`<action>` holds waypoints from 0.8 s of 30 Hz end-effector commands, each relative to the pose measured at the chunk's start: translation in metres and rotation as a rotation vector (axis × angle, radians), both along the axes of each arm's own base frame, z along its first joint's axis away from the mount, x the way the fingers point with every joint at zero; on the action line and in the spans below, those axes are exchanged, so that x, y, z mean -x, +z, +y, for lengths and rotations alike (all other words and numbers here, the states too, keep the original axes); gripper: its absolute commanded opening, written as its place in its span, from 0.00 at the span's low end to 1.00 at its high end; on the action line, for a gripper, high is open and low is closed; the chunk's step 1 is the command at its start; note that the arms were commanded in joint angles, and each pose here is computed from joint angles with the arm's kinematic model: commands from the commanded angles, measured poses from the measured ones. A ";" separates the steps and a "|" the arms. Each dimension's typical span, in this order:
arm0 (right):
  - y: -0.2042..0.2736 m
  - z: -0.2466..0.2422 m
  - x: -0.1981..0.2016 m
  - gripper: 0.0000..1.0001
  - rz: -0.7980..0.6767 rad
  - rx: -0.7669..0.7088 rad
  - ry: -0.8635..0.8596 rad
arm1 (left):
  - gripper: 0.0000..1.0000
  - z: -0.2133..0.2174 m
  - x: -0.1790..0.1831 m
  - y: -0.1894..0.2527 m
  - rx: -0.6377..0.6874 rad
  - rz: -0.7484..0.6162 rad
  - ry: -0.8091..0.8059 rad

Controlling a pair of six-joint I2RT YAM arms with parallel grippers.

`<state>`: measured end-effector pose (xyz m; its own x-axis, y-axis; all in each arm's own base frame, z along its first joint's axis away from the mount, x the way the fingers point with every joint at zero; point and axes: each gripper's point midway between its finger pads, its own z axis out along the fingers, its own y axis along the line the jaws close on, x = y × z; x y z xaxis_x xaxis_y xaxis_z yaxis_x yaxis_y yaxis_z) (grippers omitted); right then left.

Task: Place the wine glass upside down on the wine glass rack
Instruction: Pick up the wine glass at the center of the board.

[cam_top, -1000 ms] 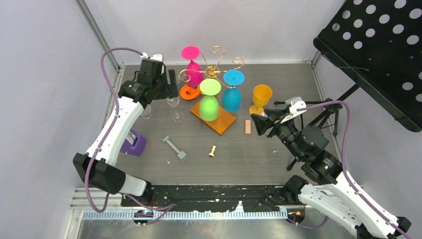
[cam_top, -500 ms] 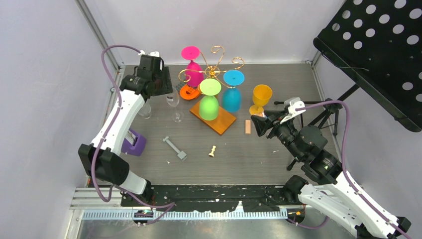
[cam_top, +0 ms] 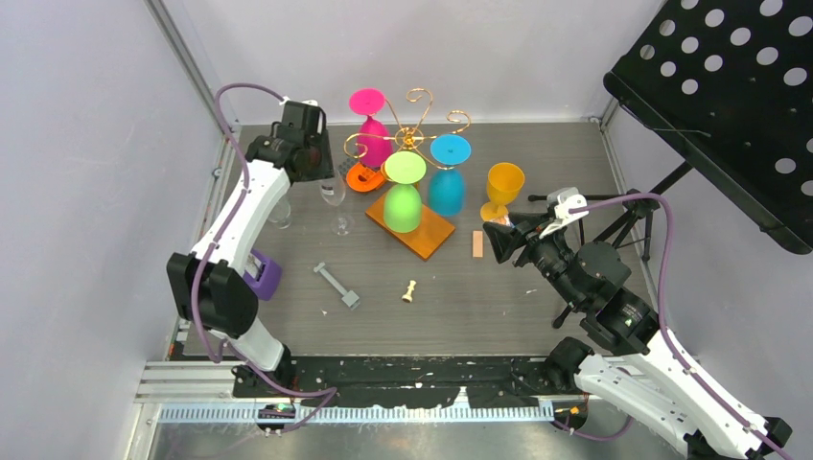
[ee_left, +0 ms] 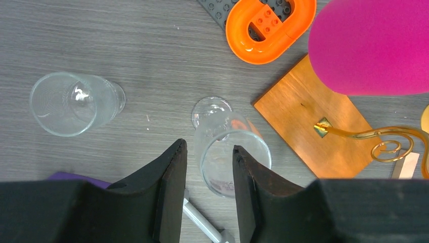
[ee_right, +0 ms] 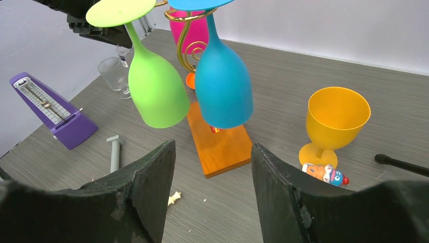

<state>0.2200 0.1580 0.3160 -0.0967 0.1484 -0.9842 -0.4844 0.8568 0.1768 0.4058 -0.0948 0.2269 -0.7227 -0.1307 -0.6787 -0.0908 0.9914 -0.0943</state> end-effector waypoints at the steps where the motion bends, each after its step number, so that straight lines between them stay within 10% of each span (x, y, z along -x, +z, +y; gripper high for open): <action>1: 0.006 -0.002 -0.001 0.63 -0.013 -0.012 -0.008 | 0.37 0.000 -0.016 0.018 -0.010 -0.059 -0.013; 24: 0.002 -0.002 -0.001 0.63 -0.001 -0.012 -0.011 | 0.11 0.010 -0.016 0.009 -0.088 -0.028 -0.024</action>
<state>0.2200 0.1579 0.3141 -0.1014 0.1456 -0.9841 -0.4832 0.8575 0.1766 0.4153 -0.0891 0.2167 -0.7416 -0.0545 -0.6686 -0.0601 0.9981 -0.0147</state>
